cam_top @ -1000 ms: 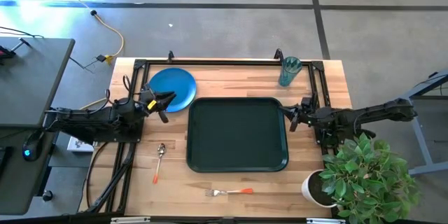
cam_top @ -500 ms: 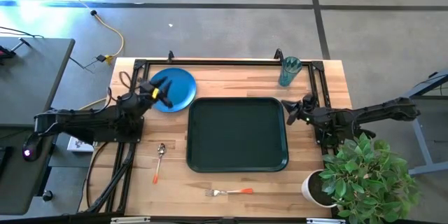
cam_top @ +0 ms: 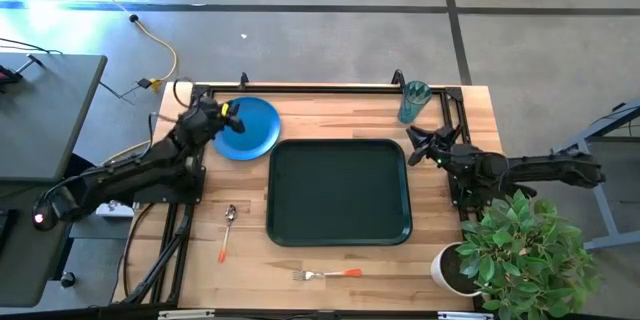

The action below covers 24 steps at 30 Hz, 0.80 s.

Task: Pick and place plate/cup/fork/spoon on tray
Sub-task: Put the blue plate on the black tray

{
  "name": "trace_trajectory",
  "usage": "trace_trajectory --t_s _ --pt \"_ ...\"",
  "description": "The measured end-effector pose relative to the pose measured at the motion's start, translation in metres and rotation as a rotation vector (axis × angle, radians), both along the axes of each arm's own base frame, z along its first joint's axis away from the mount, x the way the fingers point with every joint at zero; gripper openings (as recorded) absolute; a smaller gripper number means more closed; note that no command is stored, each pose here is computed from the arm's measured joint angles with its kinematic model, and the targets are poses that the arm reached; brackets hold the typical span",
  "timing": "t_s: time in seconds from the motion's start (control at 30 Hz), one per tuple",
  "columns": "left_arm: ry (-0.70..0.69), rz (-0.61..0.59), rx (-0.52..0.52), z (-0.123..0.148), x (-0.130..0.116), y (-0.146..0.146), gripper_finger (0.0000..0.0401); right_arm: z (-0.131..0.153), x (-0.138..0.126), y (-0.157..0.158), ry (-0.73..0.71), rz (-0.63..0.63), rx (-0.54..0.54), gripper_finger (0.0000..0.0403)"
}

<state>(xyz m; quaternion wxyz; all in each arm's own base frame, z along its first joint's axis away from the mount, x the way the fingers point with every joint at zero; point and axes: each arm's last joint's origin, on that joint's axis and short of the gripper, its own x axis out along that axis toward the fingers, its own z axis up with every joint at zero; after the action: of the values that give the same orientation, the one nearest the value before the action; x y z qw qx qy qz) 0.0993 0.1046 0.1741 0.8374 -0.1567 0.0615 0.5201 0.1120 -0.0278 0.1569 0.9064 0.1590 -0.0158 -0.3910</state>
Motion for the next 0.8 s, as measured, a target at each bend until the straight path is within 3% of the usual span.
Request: trace_trajectory --t_s 0.1,0.2,0.33,0.53,0.8 --pt "0.058 0.037 -0.071 0.010 0.001 0.016 0.0127 0.001 0.001 -0.001 -0.014 0.069 0.008 0.0124" --pt "0.102 0.055 -0.130 0.021 0.003 0.035 0.0147 0.000 0.001 -0.003 -0.036 0.062 0.053 0.0154" --pt "0.142 -0.003 -0.254 0.028 0.010 0.061 0.0174 -0.004 0.001 -0.003 -0.062 0.048 0.119 0.0180" --pt "0.317 -0.037 -0.468 0.027 0.020 0.099 0.0203 -0.007 0.002 -0.003 -0.055 0.048 0.160 0.0190" --pt "0.527 -0.083 -0.695 0.025 0.030 0.135 0.0209 -0.012 0.005 -0.002 -0.011 0.075 0.183 0.0190"
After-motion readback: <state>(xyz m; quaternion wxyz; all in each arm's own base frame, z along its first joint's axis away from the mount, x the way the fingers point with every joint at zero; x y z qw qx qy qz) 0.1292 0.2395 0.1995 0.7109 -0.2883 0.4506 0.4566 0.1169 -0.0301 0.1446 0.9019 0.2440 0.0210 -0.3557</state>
